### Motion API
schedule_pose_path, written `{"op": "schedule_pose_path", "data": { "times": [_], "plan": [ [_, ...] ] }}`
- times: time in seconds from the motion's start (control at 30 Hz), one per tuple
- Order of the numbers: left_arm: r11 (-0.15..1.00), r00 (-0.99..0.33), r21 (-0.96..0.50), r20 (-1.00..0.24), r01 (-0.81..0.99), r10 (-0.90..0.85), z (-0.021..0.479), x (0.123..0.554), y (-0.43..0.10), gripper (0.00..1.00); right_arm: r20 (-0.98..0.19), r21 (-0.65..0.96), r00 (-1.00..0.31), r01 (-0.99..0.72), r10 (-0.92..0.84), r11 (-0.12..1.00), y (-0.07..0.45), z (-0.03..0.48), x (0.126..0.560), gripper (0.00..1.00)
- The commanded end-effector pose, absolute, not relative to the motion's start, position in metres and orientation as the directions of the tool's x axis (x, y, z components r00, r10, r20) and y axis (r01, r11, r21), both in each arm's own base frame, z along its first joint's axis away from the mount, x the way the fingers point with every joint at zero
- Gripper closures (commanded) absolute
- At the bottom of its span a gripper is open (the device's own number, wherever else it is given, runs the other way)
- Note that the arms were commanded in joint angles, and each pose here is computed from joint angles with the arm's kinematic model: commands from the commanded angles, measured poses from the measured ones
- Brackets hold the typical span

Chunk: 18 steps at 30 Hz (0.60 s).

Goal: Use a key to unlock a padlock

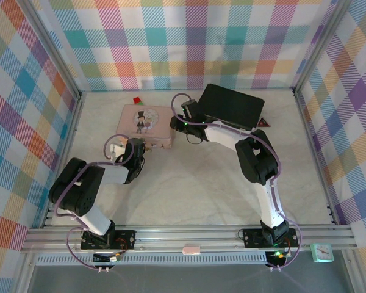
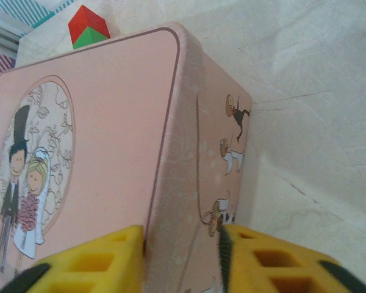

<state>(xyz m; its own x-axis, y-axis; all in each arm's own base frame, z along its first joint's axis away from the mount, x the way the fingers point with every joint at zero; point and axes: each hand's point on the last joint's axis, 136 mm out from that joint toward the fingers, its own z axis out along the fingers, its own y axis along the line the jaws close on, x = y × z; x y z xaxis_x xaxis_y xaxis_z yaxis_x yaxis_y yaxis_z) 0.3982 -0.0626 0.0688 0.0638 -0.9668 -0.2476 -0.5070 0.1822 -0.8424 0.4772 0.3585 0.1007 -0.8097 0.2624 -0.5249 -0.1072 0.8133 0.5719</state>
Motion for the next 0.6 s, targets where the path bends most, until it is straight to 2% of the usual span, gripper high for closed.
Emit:
{"op": "schedule_pose_path", "data": {
  "times": [0.0,0.07,0.17,0.33,0.57],
  "plan": [
    [0.180,0.197,-0.861,-0.304,-0.476,-0.932,0.075,0.394,-0.036,1.00,-0.494,0.518,-0.820,-0.010,0.289,0.856,0.321,0.078,0.481,0.49],
    [0.213,0.201,-0.870,-0.329,-0.446,-0.923,0.080,0.393,-0.038,1.00,-0.491,0.552,-0.824,-0.043,0.283,0.833,0.329,0.087,0.481,0.36],
    [0.217,0.203,-0.889,-0.318,-0.403,-0.926,0.079,0.394,-0.042,1.00,-0.486,0.593,-0.832,-0.089,0.268,0.800,0.344,0.094,0.485,0.25],
    [0.204,0.180,-0.903,-0.288,-0.379,-0.941,0.072,0.395,-0.048,1.00,-0.475,0.597,-0.845,-0.104,0.246,0.795,0.352,0.091,0.488,0.24],
    [0.362,-0.029,-0.803,-0.396,-0.472,-0.918,0.078,0.382,-0.063,1.00,-0.556,0.548,-0.818,-0.226,0.149,0.805,0.348,0.119,0.476,0.23]
  ]
}}
